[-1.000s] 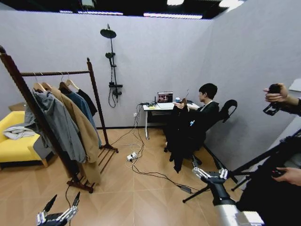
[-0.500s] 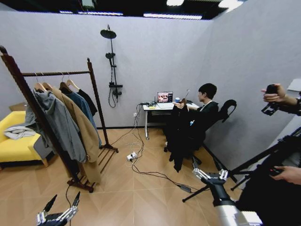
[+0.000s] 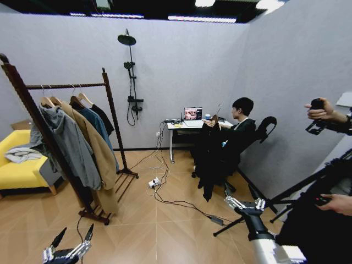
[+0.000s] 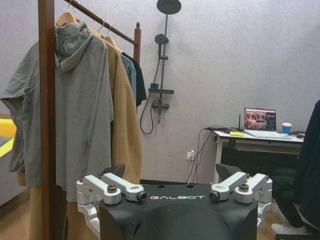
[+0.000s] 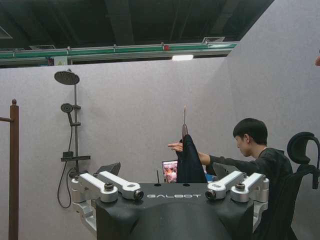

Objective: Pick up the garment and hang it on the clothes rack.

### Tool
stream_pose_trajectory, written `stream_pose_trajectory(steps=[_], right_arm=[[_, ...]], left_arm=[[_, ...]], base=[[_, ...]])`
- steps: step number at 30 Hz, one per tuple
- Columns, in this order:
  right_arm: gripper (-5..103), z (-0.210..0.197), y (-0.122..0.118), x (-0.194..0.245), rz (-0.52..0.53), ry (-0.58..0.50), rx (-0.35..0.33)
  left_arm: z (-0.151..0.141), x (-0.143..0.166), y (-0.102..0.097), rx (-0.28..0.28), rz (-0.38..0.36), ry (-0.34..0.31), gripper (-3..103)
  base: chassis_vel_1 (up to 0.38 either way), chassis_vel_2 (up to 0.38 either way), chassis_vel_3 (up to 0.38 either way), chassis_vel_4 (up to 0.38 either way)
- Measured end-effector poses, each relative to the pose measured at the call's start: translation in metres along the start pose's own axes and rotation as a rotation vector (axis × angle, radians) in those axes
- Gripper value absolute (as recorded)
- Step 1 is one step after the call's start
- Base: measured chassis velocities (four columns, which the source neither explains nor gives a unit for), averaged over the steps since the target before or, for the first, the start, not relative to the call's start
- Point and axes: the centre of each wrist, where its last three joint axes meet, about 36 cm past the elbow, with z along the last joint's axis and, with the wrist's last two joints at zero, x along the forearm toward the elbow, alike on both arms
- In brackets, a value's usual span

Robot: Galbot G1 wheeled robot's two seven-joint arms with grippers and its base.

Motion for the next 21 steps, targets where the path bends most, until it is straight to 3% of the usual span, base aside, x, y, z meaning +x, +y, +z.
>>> stream_pose_trajectory(steps=[10, 21], right_arm=[[100, 0.0004, -0.0004, -0.0018, 0.005, -0.007, -0.007], [100, -0.0031, -0.0013, -0.0025, 0.010, -0.023, -0.009]], left_arm=[[0.0000, 0.0000, 0.0000, 0.000, 0.000, 0.000, 100], [0.0000, 0.0000, 0.0000, 0.000, 0.000, 0.000, 100]], base=[[-0.149, 0.138, 0.140, -0.152], [-0.275, 0.262, 0.279, -0.275]])
